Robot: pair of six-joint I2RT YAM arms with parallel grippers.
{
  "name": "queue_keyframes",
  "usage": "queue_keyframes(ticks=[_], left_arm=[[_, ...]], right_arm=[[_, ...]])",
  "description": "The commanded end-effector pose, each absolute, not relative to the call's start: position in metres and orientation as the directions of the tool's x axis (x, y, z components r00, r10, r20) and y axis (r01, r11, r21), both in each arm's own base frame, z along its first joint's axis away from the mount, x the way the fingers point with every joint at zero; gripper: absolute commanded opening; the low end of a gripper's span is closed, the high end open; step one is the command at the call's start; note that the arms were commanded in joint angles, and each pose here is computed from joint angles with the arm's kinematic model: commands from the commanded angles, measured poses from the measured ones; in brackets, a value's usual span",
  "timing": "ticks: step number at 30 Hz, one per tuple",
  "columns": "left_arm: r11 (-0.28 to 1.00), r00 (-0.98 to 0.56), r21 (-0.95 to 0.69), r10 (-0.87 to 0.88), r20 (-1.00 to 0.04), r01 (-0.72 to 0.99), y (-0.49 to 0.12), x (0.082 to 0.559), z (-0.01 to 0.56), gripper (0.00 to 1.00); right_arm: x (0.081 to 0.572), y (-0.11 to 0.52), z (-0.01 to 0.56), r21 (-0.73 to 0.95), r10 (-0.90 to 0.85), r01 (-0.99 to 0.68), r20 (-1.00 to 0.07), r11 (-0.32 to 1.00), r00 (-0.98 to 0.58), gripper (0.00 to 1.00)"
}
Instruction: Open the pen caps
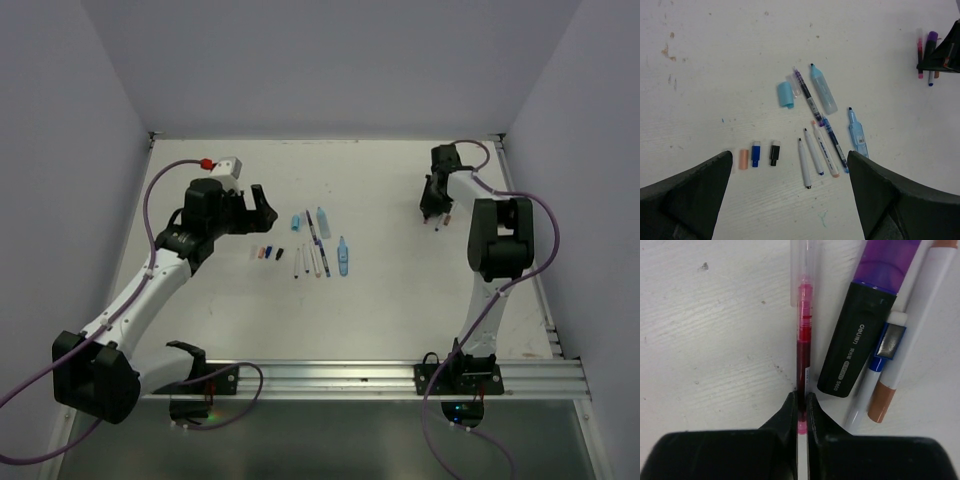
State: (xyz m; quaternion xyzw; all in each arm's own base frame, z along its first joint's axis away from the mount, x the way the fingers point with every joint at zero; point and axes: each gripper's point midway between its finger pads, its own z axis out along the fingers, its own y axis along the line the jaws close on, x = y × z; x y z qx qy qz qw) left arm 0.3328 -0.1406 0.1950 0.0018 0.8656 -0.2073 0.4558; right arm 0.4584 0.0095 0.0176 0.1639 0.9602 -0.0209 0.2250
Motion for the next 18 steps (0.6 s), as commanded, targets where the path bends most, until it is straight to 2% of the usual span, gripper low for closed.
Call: queue_keyframes(ticks=[1,10,14,18], left_arm=[[0.881,-0.538,-0.401,-0.217,-0.815,0.252,-0.151,0.341,0.219,1.0],[0.772,-0.549,-0.529,-0.286,-0.785,0.353,-0.186,0.351,0.244,0.99],[0.723,-0.541,-0.581,-0.338,-0.77,0.374,-0.196,0.357,0.261,0.97],[0.687,-0.505,-0.598,-0.373,-0.778,0.414,-0.204,0.368,0.279,0.9]], right_arm=[[0.456,0.041,0.012,0.13,0.266,0.232,-0.425,0.964,-0.865,0.0],[0.439,0.149,0.092,0.201,0.047,-0.1,-0.617,0.975,-0.786,0.0],[0.415,0.213,0.132,0.231,-0.043,-0.291,-0.712,0.928,-0.701,0.0],[0.385,0.263,0.17,0.249,-0.09,-0.457,-0.795,0.854,-0.6,0.0]])
